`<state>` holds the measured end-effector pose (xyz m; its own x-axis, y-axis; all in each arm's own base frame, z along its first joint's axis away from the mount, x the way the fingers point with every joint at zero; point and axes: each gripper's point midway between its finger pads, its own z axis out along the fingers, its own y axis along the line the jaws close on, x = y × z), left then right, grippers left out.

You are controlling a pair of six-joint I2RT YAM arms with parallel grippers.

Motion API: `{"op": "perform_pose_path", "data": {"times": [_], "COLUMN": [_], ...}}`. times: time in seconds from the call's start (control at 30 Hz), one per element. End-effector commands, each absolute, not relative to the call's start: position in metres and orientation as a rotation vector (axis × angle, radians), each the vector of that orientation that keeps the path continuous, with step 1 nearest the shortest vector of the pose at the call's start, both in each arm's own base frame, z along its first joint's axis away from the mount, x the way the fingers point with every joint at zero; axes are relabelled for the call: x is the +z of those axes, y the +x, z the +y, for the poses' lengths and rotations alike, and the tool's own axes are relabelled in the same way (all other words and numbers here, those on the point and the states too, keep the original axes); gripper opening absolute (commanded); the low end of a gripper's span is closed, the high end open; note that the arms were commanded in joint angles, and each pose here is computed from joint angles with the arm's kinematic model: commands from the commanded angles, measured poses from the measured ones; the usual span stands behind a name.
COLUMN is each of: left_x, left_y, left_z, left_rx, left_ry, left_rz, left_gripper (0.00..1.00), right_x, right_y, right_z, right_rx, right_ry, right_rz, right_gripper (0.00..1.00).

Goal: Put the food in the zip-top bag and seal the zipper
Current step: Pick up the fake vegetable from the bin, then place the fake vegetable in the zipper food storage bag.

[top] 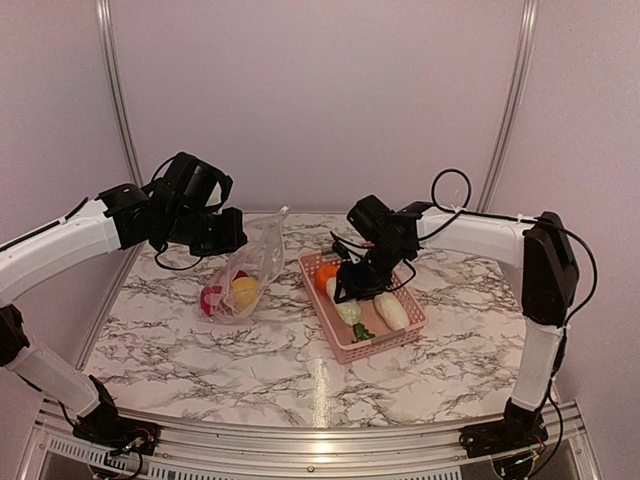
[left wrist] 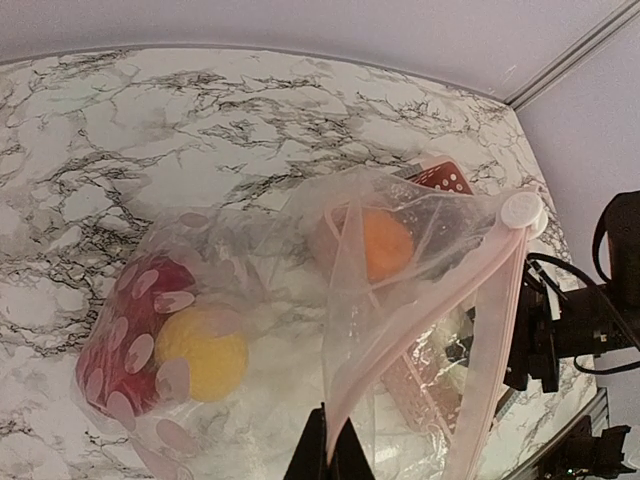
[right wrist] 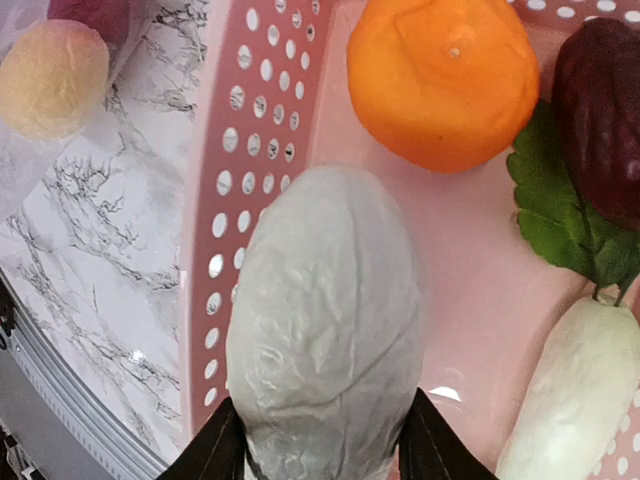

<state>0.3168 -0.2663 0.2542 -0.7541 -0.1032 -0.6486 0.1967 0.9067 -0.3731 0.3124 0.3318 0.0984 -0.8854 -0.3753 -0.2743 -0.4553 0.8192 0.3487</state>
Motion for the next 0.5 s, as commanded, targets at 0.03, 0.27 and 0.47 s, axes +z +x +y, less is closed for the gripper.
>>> {"op": "perform_pose_path", "data": {"times": [0.03,0.27,0.47], "left_x": [0.246,0.245,0.250], "left_y": [0.322,0.326,0.329], "left_z": [-0.271,-0.274,-0.285], "left_rx": [-0.573,-0.591,-0.673], "left_ry": [0.050,-0.005,-0.042], "left_rz": [2.373,2.377,2.360], "left_gripper": [0.00,0.00,0.00], "right_x": [0.189,0.295,0.358], "right_y": [0.318,0.324,0.311], "right_z": [0.331,0.362,0.396], "right_rx": [0.681,0.943,1.128], "right_ry": [-0.598,-0.544,-0.560], "right_rz": [2.628,2.267,1.968], "right_gripper": [0.37,0.36,0.29]}}
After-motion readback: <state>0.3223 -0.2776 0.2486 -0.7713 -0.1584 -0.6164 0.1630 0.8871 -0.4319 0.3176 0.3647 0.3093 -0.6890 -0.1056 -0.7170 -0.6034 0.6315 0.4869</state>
